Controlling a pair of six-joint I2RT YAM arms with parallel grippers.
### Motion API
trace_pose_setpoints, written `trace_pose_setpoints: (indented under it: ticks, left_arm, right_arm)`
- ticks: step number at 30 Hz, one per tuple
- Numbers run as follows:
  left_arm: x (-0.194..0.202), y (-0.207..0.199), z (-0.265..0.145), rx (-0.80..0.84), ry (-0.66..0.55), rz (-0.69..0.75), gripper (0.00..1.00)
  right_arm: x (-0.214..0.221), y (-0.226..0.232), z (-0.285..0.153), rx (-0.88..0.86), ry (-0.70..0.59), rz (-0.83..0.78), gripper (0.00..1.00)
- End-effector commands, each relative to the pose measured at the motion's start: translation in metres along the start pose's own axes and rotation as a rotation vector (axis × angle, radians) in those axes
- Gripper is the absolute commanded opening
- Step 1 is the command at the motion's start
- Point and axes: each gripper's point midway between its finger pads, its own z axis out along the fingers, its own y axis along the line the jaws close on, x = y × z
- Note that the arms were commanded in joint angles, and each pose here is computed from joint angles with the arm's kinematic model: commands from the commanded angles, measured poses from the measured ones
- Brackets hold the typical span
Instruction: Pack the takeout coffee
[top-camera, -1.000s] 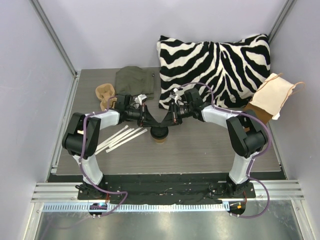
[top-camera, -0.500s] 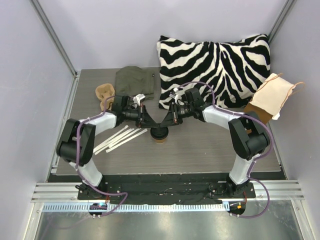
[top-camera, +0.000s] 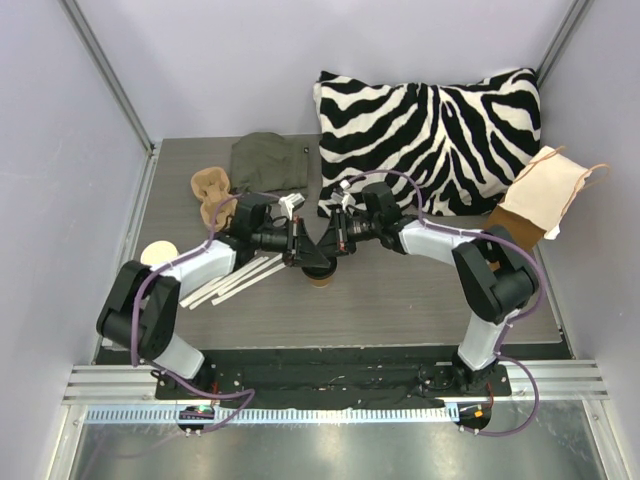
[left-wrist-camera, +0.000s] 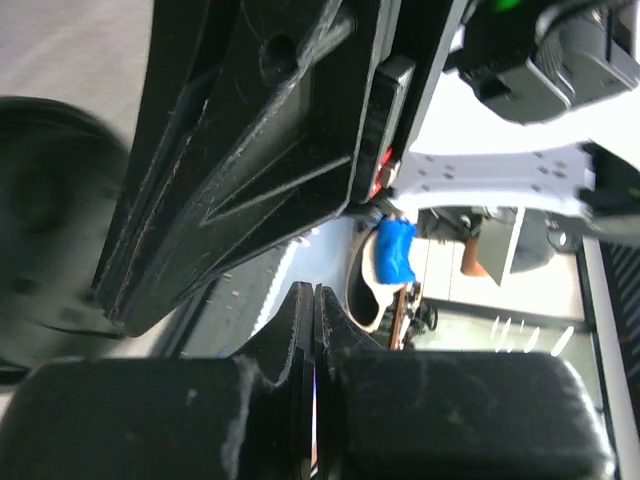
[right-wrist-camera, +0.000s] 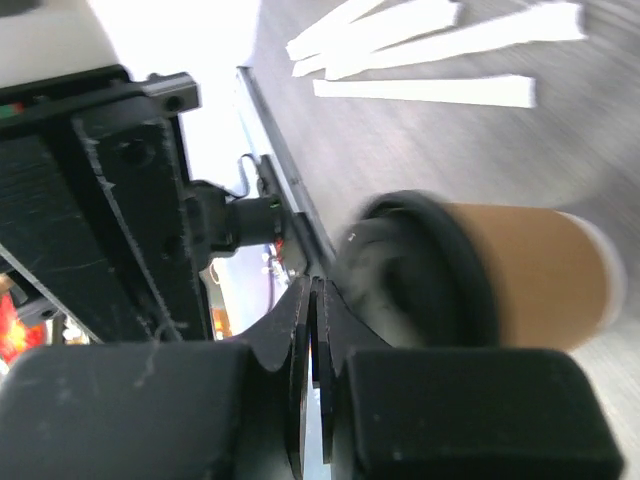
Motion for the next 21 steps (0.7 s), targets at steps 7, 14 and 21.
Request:
trace_pose_setpoints:
  ticks: [7,14,21]
  left_arm:
    - [0.005,0.103,0.006,-0.298,-0.015,-0.160,0.00]
    - [0.011,0.140,-0.006,-0.410,-0.020,-0.246,0.00]
    - [0.006,0.127,-0.002,-0.312,0.002,-0.241,0.00]
  right_arm:
    - [0.012,-0.051,0.014,0.068,0.010,0.073,0.09]
    - [0.014,-0.061,0.013,0.088,0.014,0.082,0.08]
    - [0.012,-0.047,0.009,0.060,0.013,0.047,0.09]
